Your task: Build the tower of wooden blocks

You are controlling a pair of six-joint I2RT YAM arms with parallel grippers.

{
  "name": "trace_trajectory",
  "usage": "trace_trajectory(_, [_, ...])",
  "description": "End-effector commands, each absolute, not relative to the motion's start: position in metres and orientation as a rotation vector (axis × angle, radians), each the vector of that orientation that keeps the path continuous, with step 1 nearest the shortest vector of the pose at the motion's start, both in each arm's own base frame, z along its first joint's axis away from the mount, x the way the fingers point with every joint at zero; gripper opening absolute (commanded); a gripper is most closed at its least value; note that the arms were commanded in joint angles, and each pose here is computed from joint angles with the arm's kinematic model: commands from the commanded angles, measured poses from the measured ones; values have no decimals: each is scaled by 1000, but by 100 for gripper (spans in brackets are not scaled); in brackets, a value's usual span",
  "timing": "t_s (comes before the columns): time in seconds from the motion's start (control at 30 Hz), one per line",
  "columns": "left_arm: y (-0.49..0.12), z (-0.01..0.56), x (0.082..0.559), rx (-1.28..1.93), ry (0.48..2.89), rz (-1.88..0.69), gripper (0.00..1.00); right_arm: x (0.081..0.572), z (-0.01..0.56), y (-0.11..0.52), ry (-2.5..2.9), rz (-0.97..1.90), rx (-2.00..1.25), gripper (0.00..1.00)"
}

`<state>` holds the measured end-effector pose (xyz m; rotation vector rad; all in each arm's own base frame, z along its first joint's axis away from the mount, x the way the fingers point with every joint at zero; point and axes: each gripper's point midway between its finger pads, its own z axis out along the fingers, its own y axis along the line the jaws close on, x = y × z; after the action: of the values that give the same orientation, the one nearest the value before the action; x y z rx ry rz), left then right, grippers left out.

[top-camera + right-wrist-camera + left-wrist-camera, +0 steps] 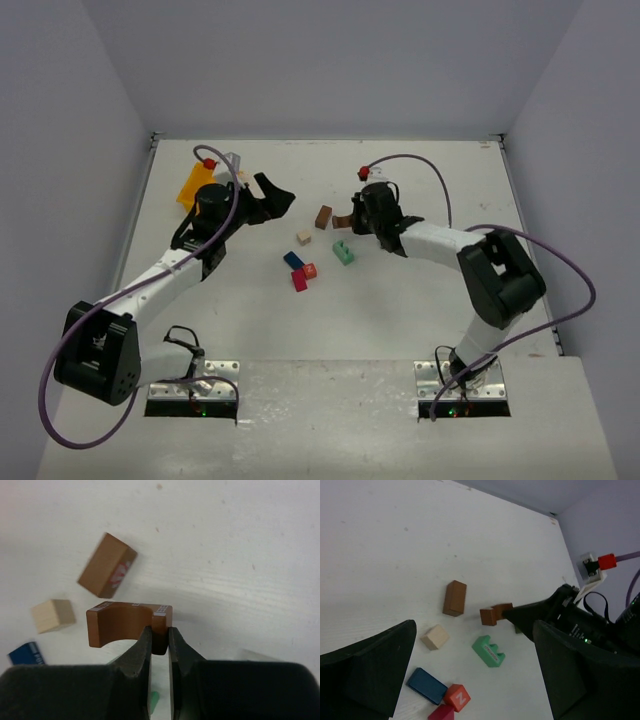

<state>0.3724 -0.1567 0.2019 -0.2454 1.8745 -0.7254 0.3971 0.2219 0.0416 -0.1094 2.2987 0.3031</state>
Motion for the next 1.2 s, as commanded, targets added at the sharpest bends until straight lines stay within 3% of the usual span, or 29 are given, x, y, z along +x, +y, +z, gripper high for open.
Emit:
trace_trajectory(0.0, [-218, 242, 344, 137, 1778, -1112, 100, 405, 166, 245, 1730, 503, -298, 0])
trace_trajectory(0.1, [-245, 255, 306, 338, 1722, -1377, 100, 382, 218, 242, 1459, 576, -326, 0])
trace_trajectory(0.33, [-263, 262, 282, 417, 1702, -1603, 100, 310, 268, 253, 1020, 705, -559, 0])
trace_trajectory(0.73, [-279, 256, 273, 448, 1715, -1779, 100, 269, 294, 261, 827, 784, -679, 0])
trace_trajectory(0.83, [-280, 258, 269, 469, 1709, -1814, 90, 259, 301, 260, 794, 790, -699, 0])
trace_trajectory(0.93, [-282, 262, 260, 507, 1683, -1851, 71, 255, 303, 258, 778, 783, -708, 0])
trace_trajectory(1.17, [-289, 262, 256, 538, 1686, -1883, 66, 242, 320, 258, 704, 791, -740, 1])
